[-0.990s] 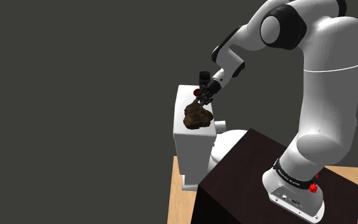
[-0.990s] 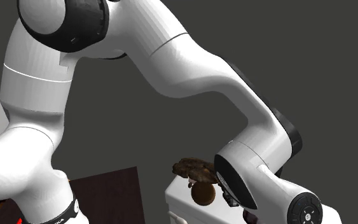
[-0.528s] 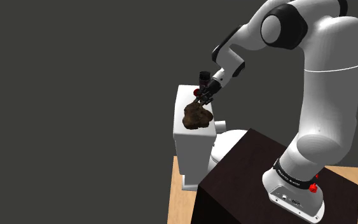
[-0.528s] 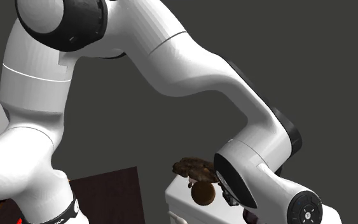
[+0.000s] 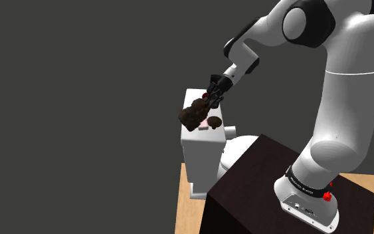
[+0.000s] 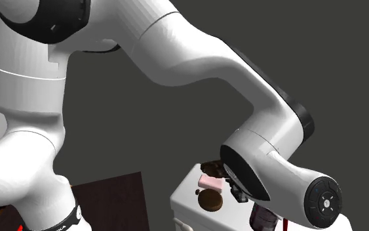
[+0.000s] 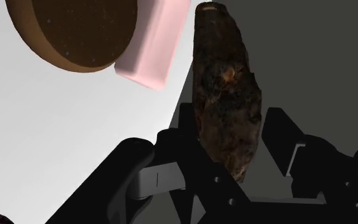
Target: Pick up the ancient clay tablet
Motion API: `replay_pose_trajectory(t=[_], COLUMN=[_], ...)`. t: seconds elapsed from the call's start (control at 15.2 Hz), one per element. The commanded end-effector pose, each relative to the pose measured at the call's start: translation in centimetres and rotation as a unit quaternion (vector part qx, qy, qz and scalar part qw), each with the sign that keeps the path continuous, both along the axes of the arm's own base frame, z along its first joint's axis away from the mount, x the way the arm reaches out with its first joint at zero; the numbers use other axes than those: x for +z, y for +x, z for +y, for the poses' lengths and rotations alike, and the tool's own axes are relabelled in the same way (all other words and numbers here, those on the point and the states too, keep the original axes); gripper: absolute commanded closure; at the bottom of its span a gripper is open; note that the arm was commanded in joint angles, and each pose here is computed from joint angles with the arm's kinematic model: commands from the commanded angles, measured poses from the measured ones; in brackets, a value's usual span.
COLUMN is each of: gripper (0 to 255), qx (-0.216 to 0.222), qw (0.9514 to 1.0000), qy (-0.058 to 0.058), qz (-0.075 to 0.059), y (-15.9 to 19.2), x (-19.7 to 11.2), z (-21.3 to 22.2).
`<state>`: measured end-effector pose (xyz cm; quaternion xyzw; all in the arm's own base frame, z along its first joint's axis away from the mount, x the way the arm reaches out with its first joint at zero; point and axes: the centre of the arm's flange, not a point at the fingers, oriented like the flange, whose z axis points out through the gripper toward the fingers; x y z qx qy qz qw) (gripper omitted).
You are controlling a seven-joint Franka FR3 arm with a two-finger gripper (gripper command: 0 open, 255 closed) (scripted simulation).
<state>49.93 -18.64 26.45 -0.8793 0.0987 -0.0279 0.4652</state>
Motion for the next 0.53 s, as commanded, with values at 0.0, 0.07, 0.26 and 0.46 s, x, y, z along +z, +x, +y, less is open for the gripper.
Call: replay_pose_trajectory(t=[0.0, 0.07, 0.26, 0.46], gripper=[255, 255, 255, 255], qx=[0.000, 0.000, 0.000, 0.000], qw=[1.0000, 1.0000, 1.0000, 1.0000], qy=[0.000, 0.000, 0.000, 0.000], qz=[0.000, 0.000, 0.000, 0.000], y=[0.1, 0.1, 0.1, 0.1], x=[1.1, 1.7, 3.2, 3.9], z=[0.1, 0.1, 0.1, 0.1])
